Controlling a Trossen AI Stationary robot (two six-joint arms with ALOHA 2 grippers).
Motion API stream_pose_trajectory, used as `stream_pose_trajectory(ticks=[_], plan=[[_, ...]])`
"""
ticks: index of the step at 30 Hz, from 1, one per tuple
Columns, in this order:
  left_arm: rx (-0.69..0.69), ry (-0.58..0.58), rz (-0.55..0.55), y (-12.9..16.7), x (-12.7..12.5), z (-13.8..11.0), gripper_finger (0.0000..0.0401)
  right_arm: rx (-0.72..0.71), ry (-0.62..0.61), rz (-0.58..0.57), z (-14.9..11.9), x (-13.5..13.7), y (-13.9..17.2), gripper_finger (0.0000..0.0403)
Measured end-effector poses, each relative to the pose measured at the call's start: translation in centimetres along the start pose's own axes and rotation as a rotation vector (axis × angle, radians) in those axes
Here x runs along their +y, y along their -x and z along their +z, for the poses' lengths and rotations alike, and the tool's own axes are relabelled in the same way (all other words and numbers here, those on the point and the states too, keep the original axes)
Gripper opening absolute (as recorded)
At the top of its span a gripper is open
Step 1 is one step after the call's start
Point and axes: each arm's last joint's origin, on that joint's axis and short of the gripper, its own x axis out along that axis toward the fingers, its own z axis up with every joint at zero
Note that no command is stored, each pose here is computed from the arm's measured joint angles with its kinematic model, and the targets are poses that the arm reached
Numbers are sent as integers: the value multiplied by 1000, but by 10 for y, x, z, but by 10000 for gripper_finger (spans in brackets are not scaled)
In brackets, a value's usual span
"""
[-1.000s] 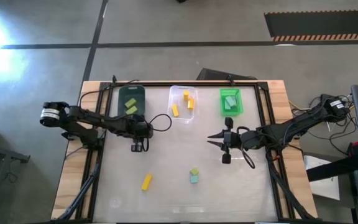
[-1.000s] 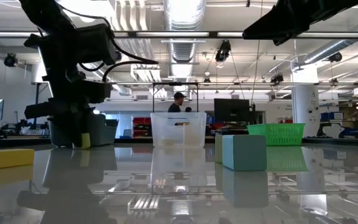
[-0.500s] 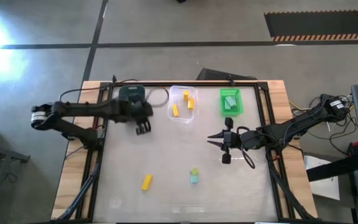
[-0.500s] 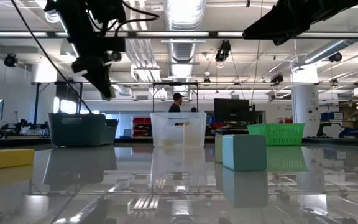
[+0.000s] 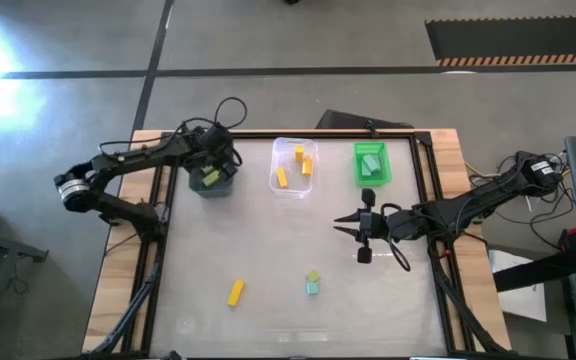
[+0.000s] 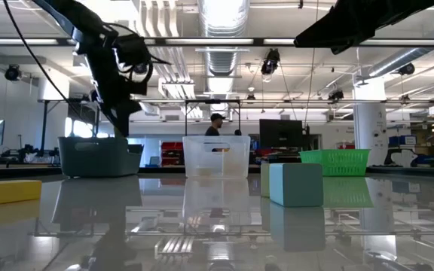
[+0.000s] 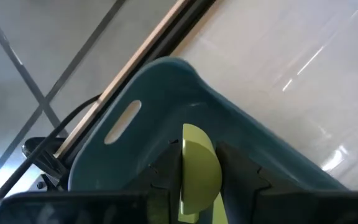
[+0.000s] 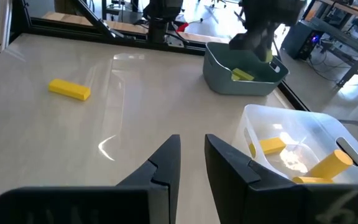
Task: Sort & place blocks by color
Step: Put the green block into the blue bin
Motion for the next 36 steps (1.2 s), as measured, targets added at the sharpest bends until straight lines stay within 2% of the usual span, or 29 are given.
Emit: stream_pose_trajectory(ticks=[8, 17, 21, 25, 27, 32, 36], plan=[[46, -15, 48, -17, -3, -1, 118, 0, -2, 1, 0, 0, 0, 66], [29, -9, 44, -10, -2, 0, 160, 8, -28, 3, -1, 0, 0, 66], [-50, 41, -66, 9, -10, 3, 163, 3, -102, 29, 1, 1, 0, 66], [-188, 106, -208, 36, -29, 6, 164, 8, -151, 166, 2, 6, 2, 66], [-245, 106, -267, 50, -41, 6, 164, 9, -158, 186, 2, 10, 3, 66], [-376, 39, -411, 86, -74, 1, 164, 48, -163, 211, 6, 16, 8, 66], [-466, -17, -519, 109, -95, -4, 164, 160, -122, 207, 16, 15, 13, 66]])
